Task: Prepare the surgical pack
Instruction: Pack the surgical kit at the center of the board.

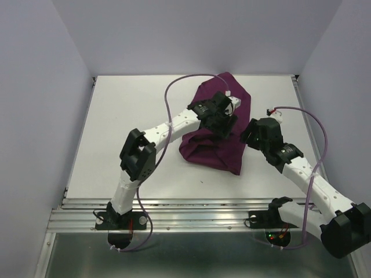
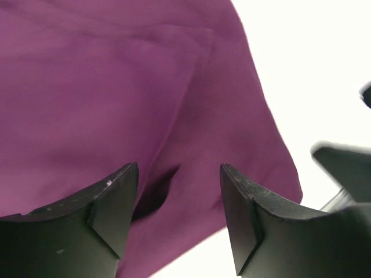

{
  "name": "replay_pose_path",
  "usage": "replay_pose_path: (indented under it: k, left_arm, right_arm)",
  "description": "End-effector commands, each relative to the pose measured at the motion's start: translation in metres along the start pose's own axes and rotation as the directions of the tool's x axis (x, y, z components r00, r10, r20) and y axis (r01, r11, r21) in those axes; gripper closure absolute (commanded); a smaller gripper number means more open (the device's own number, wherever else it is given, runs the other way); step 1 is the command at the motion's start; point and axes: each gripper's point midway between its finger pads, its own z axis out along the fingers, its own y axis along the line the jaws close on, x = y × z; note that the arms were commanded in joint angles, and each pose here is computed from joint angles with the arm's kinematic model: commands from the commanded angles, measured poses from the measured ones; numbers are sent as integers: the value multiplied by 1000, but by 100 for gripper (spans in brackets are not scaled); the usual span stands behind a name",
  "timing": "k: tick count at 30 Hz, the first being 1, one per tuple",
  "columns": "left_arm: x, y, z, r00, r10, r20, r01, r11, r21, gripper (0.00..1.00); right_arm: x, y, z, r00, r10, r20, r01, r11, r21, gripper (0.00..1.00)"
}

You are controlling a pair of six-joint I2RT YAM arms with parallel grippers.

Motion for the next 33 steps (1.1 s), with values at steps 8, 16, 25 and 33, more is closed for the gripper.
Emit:
replay_pose_path:
  k: [8,16,25,33]
  left_arm:
    - [-24,86,-168,914,-235,331,292,947,-135,43]
    - [58,70,-151,873,-395,287,433,898,-80,56]
    - [94,53,-135,908,-347,234,384,914,-133,46]
    - [99,53,-115,915,-342,212,379,910,-168,38]
  right_arm:
    - [-1,26,24,994,88,-71,-94,991,-93,36]
    - [8,45,65,925,253,-283,-308,937,-167,36]
    - [8,70,86,870,327,-368,-422,881,-214,36]
    - [15,76,100,839,360,-408,-472,855,-216,41]
